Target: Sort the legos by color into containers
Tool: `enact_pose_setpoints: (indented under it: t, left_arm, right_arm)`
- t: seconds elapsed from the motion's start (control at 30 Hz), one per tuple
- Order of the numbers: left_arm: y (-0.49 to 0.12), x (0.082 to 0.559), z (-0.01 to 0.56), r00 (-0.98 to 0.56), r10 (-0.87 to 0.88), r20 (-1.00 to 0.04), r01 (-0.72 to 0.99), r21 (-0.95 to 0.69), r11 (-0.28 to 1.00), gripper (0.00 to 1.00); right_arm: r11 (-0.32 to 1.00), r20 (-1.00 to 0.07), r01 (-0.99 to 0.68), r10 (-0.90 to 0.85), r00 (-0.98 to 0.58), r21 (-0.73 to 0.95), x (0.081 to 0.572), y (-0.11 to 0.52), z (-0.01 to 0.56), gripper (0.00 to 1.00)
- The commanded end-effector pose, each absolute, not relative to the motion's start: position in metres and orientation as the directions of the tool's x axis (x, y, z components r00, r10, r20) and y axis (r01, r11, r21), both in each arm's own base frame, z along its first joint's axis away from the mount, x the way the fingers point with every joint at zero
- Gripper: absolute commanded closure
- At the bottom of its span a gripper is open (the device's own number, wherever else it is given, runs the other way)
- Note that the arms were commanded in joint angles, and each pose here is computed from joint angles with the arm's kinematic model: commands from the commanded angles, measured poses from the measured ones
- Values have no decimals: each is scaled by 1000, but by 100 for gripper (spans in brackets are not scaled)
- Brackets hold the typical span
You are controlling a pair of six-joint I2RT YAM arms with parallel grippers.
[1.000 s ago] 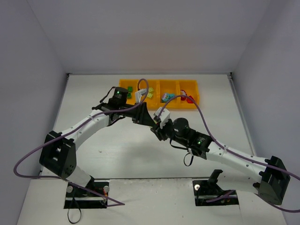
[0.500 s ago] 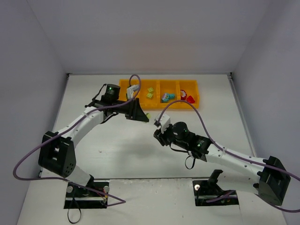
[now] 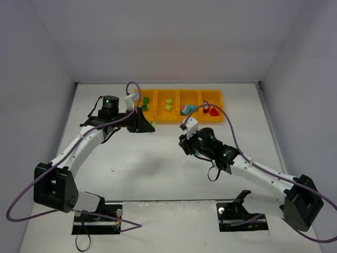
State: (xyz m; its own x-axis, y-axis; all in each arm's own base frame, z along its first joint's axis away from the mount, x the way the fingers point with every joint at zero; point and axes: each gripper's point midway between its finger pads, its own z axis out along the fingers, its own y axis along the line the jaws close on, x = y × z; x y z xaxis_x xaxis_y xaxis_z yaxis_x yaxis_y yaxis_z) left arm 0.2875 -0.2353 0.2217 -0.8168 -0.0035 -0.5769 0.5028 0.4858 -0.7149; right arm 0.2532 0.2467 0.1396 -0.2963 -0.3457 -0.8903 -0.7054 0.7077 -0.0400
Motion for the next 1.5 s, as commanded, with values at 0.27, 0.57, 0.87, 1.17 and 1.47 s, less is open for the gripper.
enact_pose_setpoints:
  t: [0.27, 0.57, 0.87, 1.17, 1.47]
  left_arm:
    - [-199, 299, 225, -722, -100, -685, 461, -584, 668, 100]
    - [-189, 298, 224, -713, -107, -692, 427, -551, 717, 100]
    - [-184, 294, 224, -716, -103, -690, 409, -535, 739, 100]
    - [-190, 322, 243, -676, -124, -726, 402, -505, 764, 100]
    - [-222, 394, 258, -606, -118, -786, 354, -399, 846, 100]
  right_arm:
    - [960, -927, -249, 27, -374, 129, 388, 162, 213, 100]
    - [982, -898, 60, 187, -397, 178, 473, 90, 198, 95]
    - [974, -875, 122, 225, -429, 191, 528, 71, 167, 56]
    - [978, -901, 39, 206, -383, 207, 530, 80, 202, 32]
    - [971, -911, -47, 205, -357, 236, 450, 80, 228, 32]
